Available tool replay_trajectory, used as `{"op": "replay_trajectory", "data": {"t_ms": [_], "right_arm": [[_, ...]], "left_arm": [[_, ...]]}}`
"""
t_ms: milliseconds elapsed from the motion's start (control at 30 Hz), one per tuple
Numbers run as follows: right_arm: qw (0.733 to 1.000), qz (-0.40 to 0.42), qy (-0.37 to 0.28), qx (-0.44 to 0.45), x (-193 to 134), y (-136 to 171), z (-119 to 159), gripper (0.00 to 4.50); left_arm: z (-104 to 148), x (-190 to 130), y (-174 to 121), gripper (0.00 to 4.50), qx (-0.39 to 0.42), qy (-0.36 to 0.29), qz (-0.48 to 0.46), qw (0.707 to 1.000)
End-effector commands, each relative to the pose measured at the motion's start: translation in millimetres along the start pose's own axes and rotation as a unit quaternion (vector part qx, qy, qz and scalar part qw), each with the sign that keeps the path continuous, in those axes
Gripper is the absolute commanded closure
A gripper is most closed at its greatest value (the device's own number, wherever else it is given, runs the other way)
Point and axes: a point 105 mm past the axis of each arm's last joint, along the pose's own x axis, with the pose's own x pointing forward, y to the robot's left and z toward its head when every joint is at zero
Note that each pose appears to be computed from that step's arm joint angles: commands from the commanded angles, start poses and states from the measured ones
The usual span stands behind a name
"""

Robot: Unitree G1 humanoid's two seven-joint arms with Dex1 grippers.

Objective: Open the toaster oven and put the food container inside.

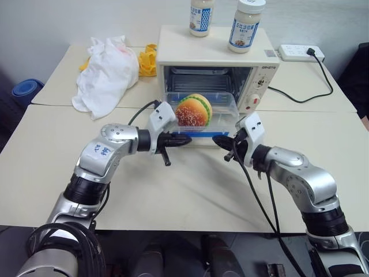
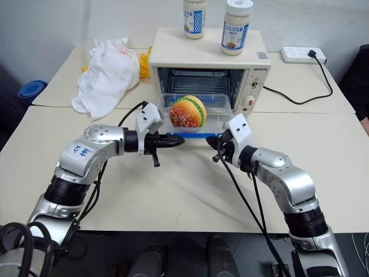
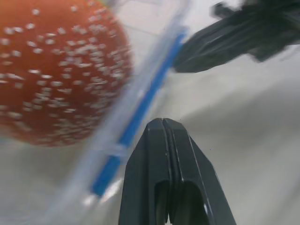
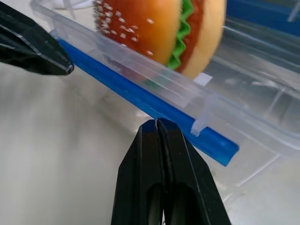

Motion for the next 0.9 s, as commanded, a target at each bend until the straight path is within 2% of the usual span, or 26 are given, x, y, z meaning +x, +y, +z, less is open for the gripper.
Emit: {"op": "replay_trajectory", "data": {"t_ms": [33, 333, 567, 700, 833, 900], "right_arm": [[0.998, -0.043, -0.034, -0.019, 9.9, -15.5, 17.3, 4.45], [0.992, -0.100, -0.071, -0.007, 51.4, -50.2, 33.6, 4.45], [0.989, -0.112, -0.099, -0.009, 55.7, -61.7, 48.0, 4.45], [0.988, -0.101, -0.120, -0.004, 35.0, -55.9, 55.1, 4.45], [0.990, -0.065, -0.121, 0.024, -10.2, -31.3, 51.5, 4.45], [0.992, -0.057, -0.099, 0.050, -30.7, -21.5, 38.9, 4.50]], "left_arm": [[16.2, 4.5, 18.6, 4.50, 0.013, -0.024, 0.067, 0.997], [42.5, 31.5, 62.9, 4.50, -0.009, -0.069, 0.180, 0.981], [49.7, 31.8, 65.4, 4.50, -0.028, -0.092, 0.167, 0.981], [52.1, 3.3, 63.5, 4.50, -0.028, -0.117, 0.140, 0.983], [53.5, -53.8, 56.9, 4.50, -0.048, -0.143, 0.092, 0.984], [51.6, -81.3, 56.5, 4.10, -0.050, -0.137, 0.081, 0.986]]}}
